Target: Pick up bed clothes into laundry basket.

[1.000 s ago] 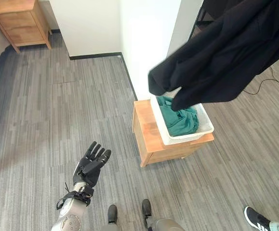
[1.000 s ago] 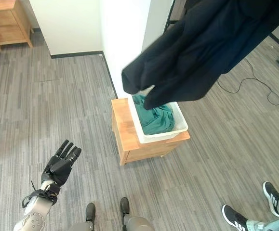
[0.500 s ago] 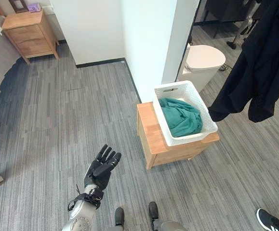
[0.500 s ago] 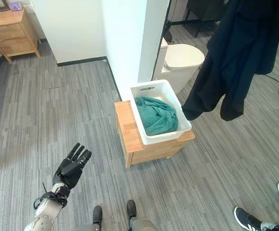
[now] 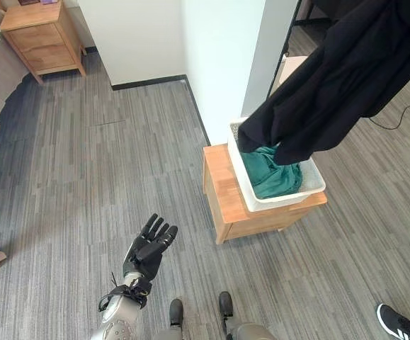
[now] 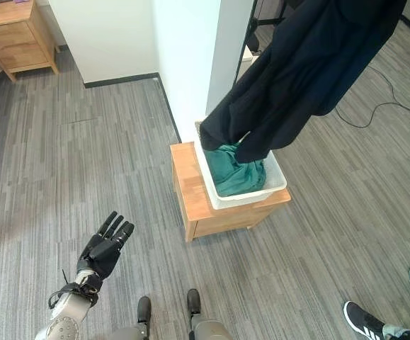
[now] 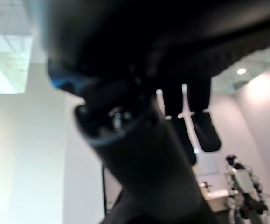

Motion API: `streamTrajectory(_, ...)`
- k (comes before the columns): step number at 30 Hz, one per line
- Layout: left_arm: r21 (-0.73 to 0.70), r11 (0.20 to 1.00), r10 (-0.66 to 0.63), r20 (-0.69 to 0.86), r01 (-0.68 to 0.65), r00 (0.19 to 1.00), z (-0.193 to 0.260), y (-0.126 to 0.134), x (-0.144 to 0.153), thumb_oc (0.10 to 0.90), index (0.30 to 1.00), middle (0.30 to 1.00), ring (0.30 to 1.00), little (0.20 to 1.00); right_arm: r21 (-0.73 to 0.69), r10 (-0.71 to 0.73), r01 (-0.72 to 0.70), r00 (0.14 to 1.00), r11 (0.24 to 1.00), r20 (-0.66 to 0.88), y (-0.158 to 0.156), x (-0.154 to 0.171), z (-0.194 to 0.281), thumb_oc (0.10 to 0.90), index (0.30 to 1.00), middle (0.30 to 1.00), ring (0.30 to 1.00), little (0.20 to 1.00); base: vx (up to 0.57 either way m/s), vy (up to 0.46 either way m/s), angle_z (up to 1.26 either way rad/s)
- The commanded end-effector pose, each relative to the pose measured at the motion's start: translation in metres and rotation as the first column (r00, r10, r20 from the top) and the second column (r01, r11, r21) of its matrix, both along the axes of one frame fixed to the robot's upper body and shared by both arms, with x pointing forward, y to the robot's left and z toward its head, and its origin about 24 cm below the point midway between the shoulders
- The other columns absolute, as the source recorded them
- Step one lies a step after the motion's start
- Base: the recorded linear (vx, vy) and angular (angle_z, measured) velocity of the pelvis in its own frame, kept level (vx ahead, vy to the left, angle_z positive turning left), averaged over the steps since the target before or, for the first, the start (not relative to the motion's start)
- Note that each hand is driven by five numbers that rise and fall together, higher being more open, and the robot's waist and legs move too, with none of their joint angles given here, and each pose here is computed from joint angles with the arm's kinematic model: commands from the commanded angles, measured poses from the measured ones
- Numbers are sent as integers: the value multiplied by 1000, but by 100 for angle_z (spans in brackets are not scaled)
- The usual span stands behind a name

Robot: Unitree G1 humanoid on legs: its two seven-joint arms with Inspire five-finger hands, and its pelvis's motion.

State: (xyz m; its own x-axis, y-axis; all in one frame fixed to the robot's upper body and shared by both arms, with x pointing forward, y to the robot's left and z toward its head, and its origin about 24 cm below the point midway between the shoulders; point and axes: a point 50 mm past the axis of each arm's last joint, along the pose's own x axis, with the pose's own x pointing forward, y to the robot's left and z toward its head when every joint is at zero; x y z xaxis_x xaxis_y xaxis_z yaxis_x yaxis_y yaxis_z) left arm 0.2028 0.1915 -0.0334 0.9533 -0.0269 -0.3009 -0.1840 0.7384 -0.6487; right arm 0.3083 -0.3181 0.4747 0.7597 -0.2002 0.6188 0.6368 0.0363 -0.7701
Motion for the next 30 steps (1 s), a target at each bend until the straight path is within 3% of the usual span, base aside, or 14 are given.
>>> streamTrajectory(1,86,996,-38,248,17,968,48,8,24,800,900,900,900,900,89,-52,30,963,996,263,-7,-45,52,400,300,300,300,300,0,0,0)
streamTrajectory(13,70,997,-40,249,23,968,48,1,25,800,900,900,900,900,25,106,-111,982,993,156,37,4,25,400,300,300,300,300,-5,-8,-1)
streamTrajectory(15,61,998,-38,253,23,967,49,-1,27,800,900,900,900,900,39,208,-215,969,976,136,57,21,11,400,300,300,300,300,-12,-14,-2)
streamTrajectory(16,54,998,-34,258,21,966,51,-3,28,800,900,900,900,900,24,314,-317,946,948,82,88,40,-7,400,300,300,300,300,-19,-17,-4)
streamTrajectory(22,45,999,-5,254,-7,967,52,-3,32,800,900,900,900,900,-34,452,-455,889,890,-75,162,75,-54,400,300,300,300,300,-2,1,-8)
streamTrajectory(30,17,1000,18,228,-22,974,45,-6,29,800,900,900,900,900,-36,458,-462,886,886,-76,181,82,-59,400,300,300,300,300,0,-8,7)
